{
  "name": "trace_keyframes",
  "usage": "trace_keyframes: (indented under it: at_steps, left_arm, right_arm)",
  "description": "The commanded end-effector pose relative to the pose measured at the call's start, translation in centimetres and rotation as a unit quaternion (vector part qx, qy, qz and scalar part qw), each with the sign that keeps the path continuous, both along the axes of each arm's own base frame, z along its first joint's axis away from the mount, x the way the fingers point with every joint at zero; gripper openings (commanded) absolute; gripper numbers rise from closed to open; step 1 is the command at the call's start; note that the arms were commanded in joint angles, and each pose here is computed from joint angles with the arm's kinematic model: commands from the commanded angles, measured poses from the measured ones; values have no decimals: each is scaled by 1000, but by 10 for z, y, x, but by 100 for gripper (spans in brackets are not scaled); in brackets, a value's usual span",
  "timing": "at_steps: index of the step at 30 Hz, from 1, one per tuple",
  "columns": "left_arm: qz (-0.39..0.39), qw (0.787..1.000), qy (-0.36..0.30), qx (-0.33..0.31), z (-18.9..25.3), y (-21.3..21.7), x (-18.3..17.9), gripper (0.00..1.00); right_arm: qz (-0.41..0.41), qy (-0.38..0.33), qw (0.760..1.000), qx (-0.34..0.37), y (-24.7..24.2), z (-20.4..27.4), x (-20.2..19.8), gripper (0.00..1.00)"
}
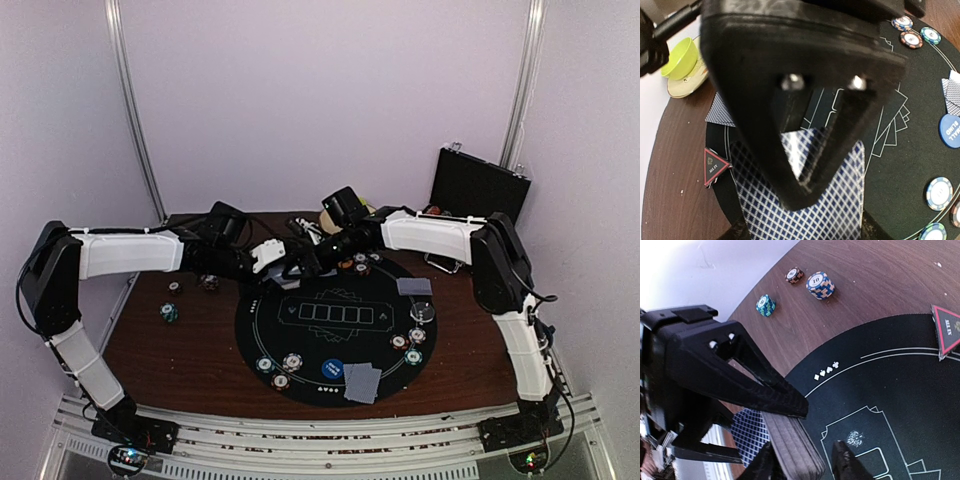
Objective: Distribute texas hold em gaming equipment
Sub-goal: Pick up the poker card from the face-down deck piles.
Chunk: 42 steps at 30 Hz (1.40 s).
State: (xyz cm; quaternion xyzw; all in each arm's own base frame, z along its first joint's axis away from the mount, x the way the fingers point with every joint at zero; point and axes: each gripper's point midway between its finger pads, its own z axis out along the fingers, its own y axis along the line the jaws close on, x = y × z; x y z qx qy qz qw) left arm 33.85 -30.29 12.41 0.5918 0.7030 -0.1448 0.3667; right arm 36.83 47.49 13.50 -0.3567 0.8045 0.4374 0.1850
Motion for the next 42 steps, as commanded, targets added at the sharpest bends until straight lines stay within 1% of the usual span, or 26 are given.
trace_keyframes:
  at_steps: [1, 2, 7, 13, 17, 18, 20, 22, 23, 26, 28, 31, 34, 38, 42]
  left_arm:
    - [-1, 999, -34, -25, 18, -6, 9, 56]
    - [0, 999, -34, -26, 18, -6, 9, 56]
    - [2, 999, -33, -23, 15, -6, 10, 56]
    - [19, 999, -42, -18, 13, -3, 17, 56]
    - [23, 999, -42, -17, 11, -3, 19, 56]
    - [23, 999, -42, -16, 10, -3, 19, 56]
    - [24, 999, -41, -14, 9, -2, 19, 56]
    - [24, 999, -42, -15, 9, -3, 19, 56]
    - [25, 999, -41, -14, 9, -2, 20, 56]
    - [26, 999, -41, -14, 8, -2, 20, 56]
    - [26, 999, -40, -13, 7, -2, 20, 56]
    - [27, 999, -40, -13, 6, -2, 20, 56]
    - [27, 999, -40, -13, 6, -2, 20, 56]
    - [27, 999, -40, -12, 5, -2, 20, 56]
    - [27, 999, -40, -11, 5, -1, 20, 56]
  right_arm:
    - [-32, -10, 999, -16, -22, 3, 14, 35]
    - [-31, -6, 999, -14, -22, 4, 14, 34]
    - [-15, 8, 1000, 8, -19, 15, 6, 33]
    - [-13, 21, 1000, 20, -21, 25, -2, 14]
    - [-10, 41, 998, 35, -20, 28, -9, 5]
    - [-8, 43, 998, 37, -20, 29, -10, 4]
    - [-8, 45, 998, 38, -21, 30, -10, 5]
    - [-10, 43, 998, 37, -22, 31, -10, 21]
    - [-11, 41, 998, 36, -23, 31, -10, 25]
    - [-14, 37, 999, 31, -25, 29, -10, 27]
    - [-18, 37, 999, 27, -27, 26, -8, 31]
    - [-21, 37, 999, 26, -29, 24, -6, 32]
    - [-16, 43, 999, 29, -28, 23, -8, 29]
    - [-10, 48, 998, 36, -28, 26, -10, 29]
    - [-2, 50, 998, 46, -27, 33, -14, 22]
